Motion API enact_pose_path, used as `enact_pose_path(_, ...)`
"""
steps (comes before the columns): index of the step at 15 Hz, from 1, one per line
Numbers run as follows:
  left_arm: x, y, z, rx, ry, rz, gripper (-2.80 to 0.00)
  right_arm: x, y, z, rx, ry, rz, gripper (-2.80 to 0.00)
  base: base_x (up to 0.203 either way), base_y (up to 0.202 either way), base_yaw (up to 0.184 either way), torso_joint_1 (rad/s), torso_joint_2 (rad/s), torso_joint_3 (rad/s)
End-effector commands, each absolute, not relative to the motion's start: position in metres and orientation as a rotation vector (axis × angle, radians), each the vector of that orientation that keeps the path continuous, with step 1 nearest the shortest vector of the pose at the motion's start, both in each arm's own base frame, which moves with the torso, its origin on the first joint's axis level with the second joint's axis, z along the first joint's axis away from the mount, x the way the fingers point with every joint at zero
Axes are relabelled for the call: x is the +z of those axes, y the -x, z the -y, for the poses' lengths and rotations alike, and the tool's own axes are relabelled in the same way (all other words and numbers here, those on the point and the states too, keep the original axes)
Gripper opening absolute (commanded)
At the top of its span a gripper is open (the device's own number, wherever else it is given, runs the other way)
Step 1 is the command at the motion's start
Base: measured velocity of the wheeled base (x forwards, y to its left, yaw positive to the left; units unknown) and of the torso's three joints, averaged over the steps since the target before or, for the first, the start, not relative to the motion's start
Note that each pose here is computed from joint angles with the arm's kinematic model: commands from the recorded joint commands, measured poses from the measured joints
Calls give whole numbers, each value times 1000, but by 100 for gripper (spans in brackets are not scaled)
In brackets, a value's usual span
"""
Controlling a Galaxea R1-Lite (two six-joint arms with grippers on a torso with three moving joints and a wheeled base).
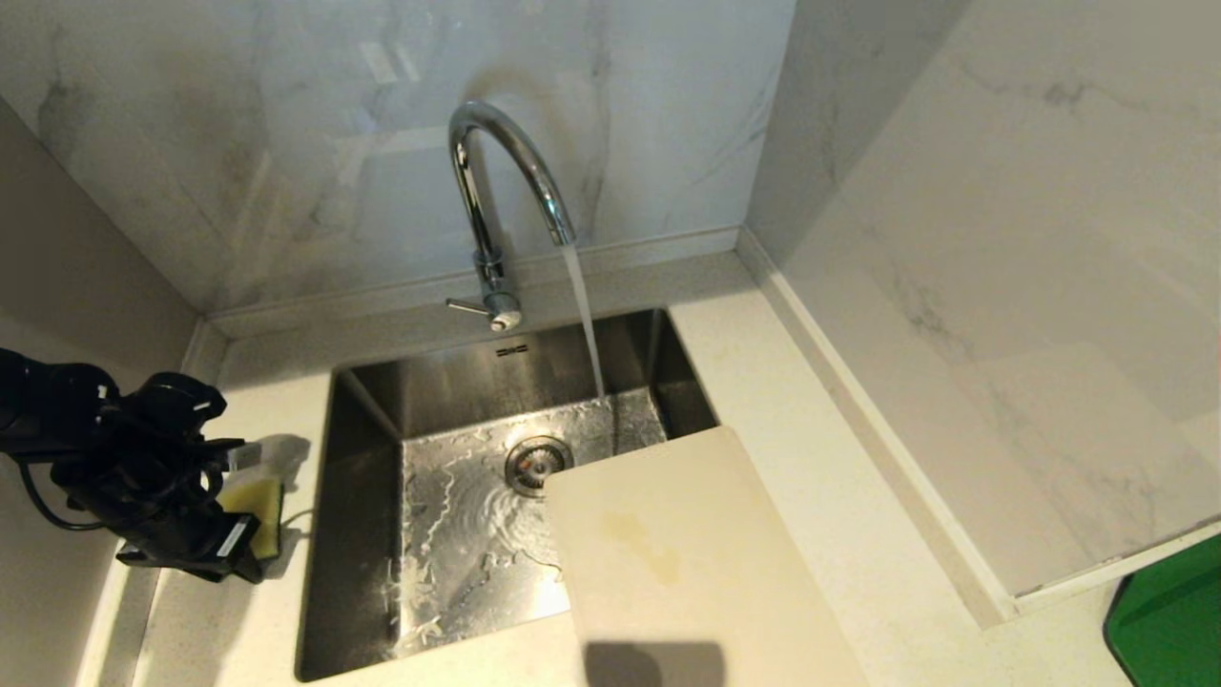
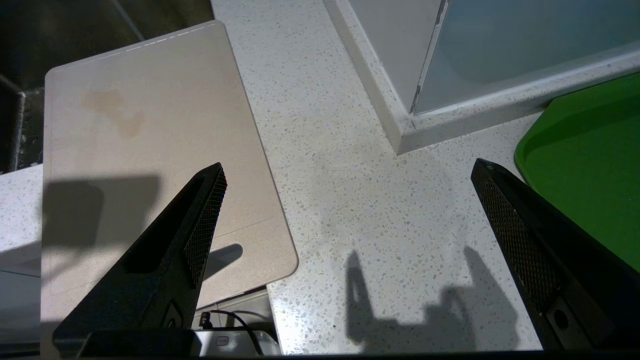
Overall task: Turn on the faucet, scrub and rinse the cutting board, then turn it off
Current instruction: Pick up the cleaning cloth
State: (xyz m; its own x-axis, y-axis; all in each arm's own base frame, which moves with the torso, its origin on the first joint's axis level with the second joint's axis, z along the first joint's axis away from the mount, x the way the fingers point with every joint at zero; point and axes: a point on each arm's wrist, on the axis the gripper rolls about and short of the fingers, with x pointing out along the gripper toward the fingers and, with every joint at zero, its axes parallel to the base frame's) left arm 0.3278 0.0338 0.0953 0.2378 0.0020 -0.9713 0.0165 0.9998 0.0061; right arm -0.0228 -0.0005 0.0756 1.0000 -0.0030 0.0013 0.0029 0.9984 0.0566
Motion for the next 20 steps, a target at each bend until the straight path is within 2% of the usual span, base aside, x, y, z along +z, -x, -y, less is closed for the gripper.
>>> enact_pose_path(1,94,-329,-34,-12,-15,-1337,-280,75,23,1,-3,-57,2,0,0,0,0,0,0,0)
enact_pose_path(4,97,-328,-34,-12,-16,-1326,-280,75,23,1,-3,-57,2,0,0,0,0,0,0,0)
enact_pose_path(11,142,-305,-30,-25,-57,-1203,-280,75,23,1,-3,-57,2,0,0,0,0,0,0,0)
enact_pose_path(19,142,-299,-29,-32,-64,-1205,-280,75,23,1,-3,-57,2,0,0,0,0,0,0,0)
enact_pose_path(20,140,-301,-29,-31,-62,-1207,0,75,23,1,-3,-57,2,0,0,0,0,0,0,0)
